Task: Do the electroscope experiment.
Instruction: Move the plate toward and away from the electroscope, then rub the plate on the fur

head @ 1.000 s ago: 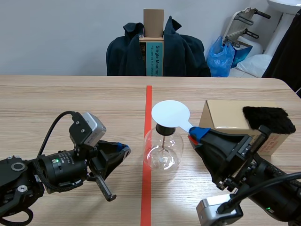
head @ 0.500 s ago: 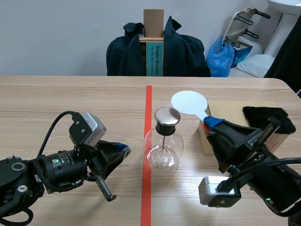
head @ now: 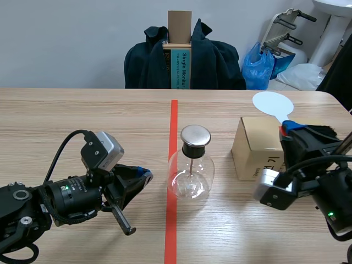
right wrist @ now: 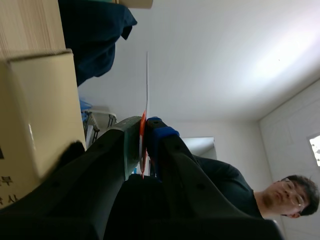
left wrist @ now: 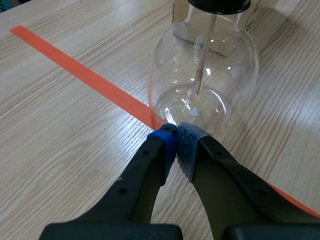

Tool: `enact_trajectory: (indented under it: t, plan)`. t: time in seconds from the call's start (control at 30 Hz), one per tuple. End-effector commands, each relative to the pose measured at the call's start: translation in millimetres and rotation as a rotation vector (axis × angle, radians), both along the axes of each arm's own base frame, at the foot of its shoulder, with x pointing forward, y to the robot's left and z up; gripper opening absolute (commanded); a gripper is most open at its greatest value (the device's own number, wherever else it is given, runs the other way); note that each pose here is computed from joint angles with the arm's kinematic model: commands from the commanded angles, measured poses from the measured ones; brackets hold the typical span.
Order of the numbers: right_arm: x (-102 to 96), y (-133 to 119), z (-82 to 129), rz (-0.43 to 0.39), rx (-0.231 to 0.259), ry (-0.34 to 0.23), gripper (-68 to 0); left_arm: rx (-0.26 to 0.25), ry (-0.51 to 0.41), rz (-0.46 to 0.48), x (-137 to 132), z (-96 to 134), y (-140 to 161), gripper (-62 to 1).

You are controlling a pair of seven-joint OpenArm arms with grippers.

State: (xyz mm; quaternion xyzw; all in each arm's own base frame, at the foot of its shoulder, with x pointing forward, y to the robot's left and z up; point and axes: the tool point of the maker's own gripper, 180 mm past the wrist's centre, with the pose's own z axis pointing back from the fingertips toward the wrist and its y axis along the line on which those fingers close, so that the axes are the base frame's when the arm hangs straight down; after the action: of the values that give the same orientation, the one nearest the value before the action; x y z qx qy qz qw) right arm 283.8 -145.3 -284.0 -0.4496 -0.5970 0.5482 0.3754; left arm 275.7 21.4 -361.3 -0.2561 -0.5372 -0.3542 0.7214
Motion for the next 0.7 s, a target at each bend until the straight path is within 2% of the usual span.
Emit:
enact_trajectory:
  t: [0.0, 0.2, 0.47, 0.67]
  plan:
    - [4.2, -12.9, 17.4, -0.021, -0.004, -0.048, -66.7, -0.036, -0.036, 0.005, 6.7, 14.4, -3.2, -59.0]
    - [0.8, -38.0, 47.4, -0.057, 0.025, -0.102, -66.7, -0.036, -0.036, 0.005, 6.7, 14.4, -3.2, -59.0]
    - [-7.4, -59.9, 98.5, -0.092, 0.071, -0.205, -66.7, -0.035, -0.035, 0.005, 6.7, 14.3, -3.2, -59.0]
    - [-10.8, -75.2, 127.0, -0.13, 0.071, -0.279, -66.7, -0.023, -0.027, 0.006, 6.6, 11.8, -1.9, -59.0]
